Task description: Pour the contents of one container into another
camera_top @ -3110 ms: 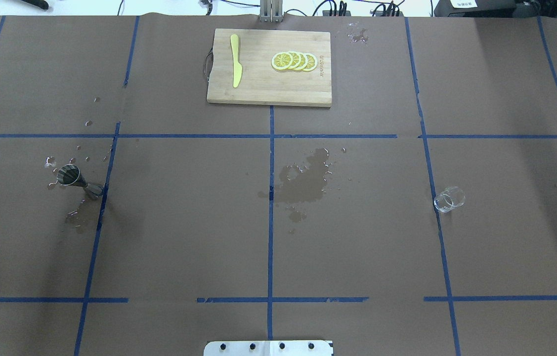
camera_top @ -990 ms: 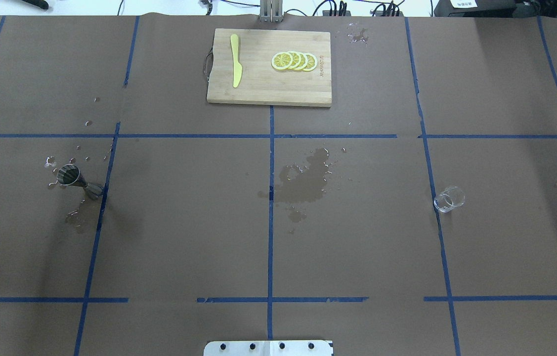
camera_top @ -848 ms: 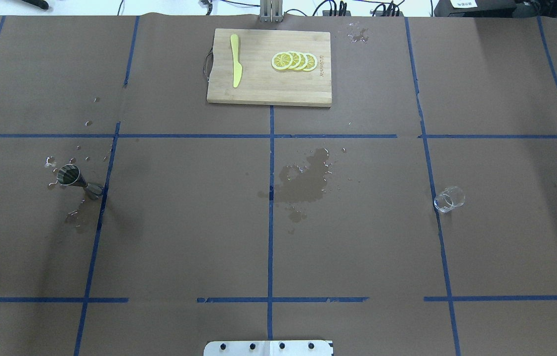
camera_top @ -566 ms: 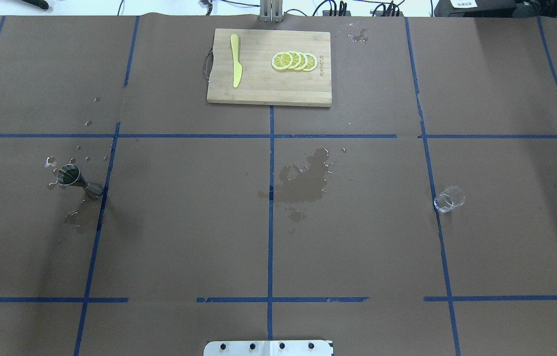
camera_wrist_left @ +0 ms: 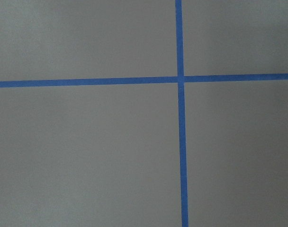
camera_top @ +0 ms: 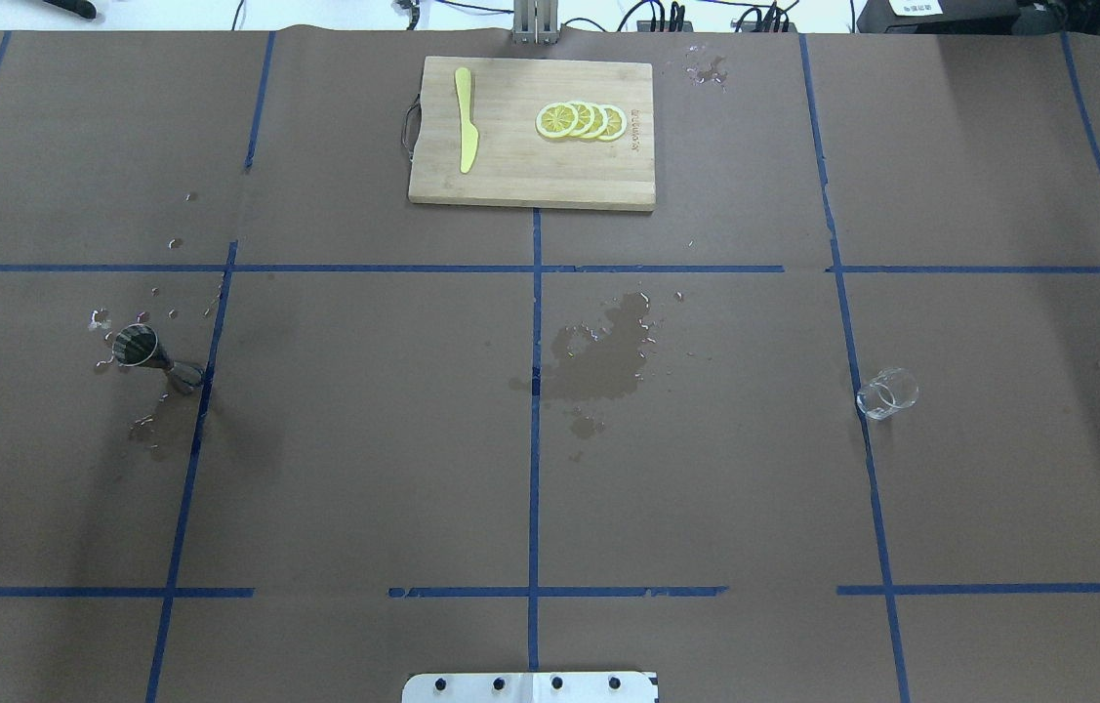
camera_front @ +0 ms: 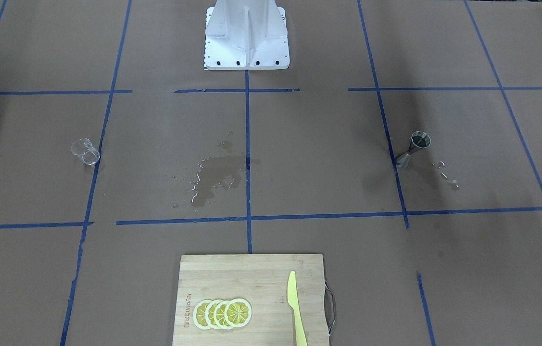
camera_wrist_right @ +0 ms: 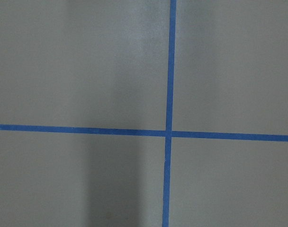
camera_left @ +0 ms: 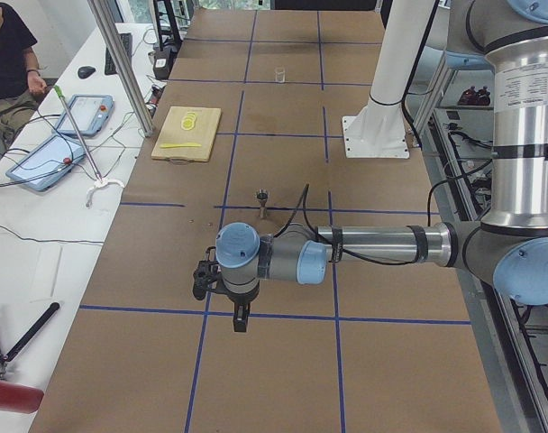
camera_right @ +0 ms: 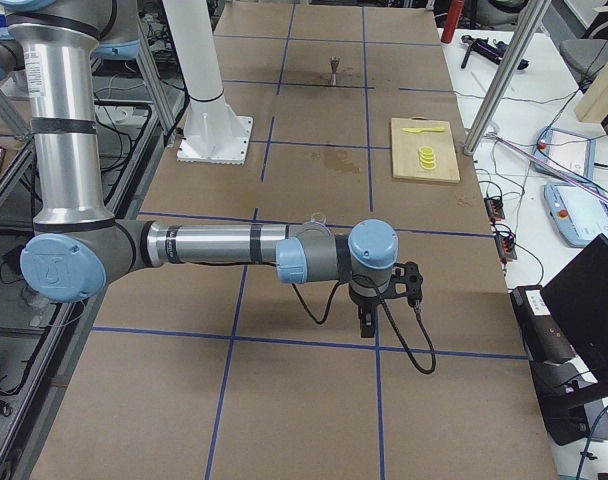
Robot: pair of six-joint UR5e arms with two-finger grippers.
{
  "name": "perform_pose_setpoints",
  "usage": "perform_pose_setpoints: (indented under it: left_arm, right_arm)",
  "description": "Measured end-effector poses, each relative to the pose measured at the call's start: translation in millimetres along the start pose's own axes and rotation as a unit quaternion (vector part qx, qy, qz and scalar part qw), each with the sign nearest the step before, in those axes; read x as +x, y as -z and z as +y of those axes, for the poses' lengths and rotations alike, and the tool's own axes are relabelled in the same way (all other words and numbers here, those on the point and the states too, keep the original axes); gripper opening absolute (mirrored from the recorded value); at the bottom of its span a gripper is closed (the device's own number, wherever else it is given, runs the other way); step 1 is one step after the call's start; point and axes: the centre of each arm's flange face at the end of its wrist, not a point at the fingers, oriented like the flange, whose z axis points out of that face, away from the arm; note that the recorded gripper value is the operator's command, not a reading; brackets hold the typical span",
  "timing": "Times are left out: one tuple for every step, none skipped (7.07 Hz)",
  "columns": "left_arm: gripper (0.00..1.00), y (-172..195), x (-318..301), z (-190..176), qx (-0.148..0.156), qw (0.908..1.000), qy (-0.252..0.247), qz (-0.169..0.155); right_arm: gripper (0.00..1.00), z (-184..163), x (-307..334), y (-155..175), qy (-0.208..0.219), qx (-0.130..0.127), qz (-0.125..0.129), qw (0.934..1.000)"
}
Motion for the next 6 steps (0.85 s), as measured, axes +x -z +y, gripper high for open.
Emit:
perform_pose_setpoints:
  left_arm:
    - [1.00,0.1,0.1,0.1,0.000,1.0000,-0.001,0.000]
    - [1.00,0.9,0.9,-0.1,0.001,1.0000,-0.002,0.000]
    - [1.00,1.6,1.6,-0.6,0.002,1.0000,-0.003,0.000]
    - [1.00,2.1,2.1,-0.9,0.002,1.0000,-0.003,0.000]
    - [1.00,2.6,2.5,-1.5,0.003,1.0000,-0.004,0.000]
    - [1.00,2.9,2.5,-2.5,0.003,1.0000,-0.004,0.000]
  right_arm:
    - [1.00,0.3,1.0,-0.8,-0.001,-0.001,0.001,1.0000]
    - [1.00,0.6,1.6,-1.3,-0.001,-0.001,0.001,1.0000]
    - [1.00,0.6,1.6,-1.2,-0.001,-0.001,0.001,1.0000]
    - [1.00,0.5,1.4,-1.1,-0.001,-0.001,0.001,1.0000]
    - [1.00,0.2,1.0,-0.8,-0.001,0.000,0.001,1.0000]
    - [1.00,-0.2,0.5,-0.3,0.000,0.000,0.001,1.0000]
